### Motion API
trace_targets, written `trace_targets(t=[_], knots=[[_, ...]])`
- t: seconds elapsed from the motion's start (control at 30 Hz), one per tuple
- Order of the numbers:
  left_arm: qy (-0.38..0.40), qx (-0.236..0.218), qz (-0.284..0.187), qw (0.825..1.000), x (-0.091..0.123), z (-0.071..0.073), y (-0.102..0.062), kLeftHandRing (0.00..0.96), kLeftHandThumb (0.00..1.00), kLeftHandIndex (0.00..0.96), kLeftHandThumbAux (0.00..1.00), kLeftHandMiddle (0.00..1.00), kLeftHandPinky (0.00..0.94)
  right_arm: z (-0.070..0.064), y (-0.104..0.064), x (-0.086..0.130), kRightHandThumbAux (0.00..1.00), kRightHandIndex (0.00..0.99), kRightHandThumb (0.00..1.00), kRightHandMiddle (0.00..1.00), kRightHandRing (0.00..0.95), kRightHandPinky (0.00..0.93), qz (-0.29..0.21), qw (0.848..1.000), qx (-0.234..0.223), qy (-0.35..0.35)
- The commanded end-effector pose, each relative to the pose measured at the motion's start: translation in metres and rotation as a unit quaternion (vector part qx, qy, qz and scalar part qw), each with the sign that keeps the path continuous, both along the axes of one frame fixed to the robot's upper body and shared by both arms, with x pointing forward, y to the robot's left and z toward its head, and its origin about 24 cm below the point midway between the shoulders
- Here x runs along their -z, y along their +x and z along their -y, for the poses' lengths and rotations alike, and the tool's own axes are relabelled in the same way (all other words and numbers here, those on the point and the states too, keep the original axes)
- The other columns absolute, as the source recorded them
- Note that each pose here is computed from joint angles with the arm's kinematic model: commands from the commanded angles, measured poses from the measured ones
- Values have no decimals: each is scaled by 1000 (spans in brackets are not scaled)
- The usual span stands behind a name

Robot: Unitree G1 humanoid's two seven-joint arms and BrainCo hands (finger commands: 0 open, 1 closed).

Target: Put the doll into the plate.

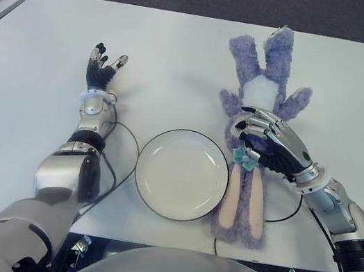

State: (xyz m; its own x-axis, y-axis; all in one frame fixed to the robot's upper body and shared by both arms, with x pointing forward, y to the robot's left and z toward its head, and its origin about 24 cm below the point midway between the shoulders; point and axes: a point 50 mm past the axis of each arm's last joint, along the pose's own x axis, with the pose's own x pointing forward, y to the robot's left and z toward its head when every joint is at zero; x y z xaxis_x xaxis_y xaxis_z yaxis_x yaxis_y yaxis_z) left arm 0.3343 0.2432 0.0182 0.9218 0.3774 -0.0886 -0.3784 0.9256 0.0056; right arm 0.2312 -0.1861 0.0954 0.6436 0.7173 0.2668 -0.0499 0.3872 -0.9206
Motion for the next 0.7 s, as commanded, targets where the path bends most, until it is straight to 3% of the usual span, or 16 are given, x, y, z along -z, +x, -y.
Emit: trace_targets(t=[0.03,0.7], knots=[[-66,-17,-232,970,105,21,-82,38,27,53,679,60,32,2,-2,4,702,435,694,439,413,429,-6,1000,3,-22],[-62,-15,-236,970,106,21,-83,46,8,48,668,67,36,6,2,-1,700,442,696,448,398,371,47,999,-1,-11]])
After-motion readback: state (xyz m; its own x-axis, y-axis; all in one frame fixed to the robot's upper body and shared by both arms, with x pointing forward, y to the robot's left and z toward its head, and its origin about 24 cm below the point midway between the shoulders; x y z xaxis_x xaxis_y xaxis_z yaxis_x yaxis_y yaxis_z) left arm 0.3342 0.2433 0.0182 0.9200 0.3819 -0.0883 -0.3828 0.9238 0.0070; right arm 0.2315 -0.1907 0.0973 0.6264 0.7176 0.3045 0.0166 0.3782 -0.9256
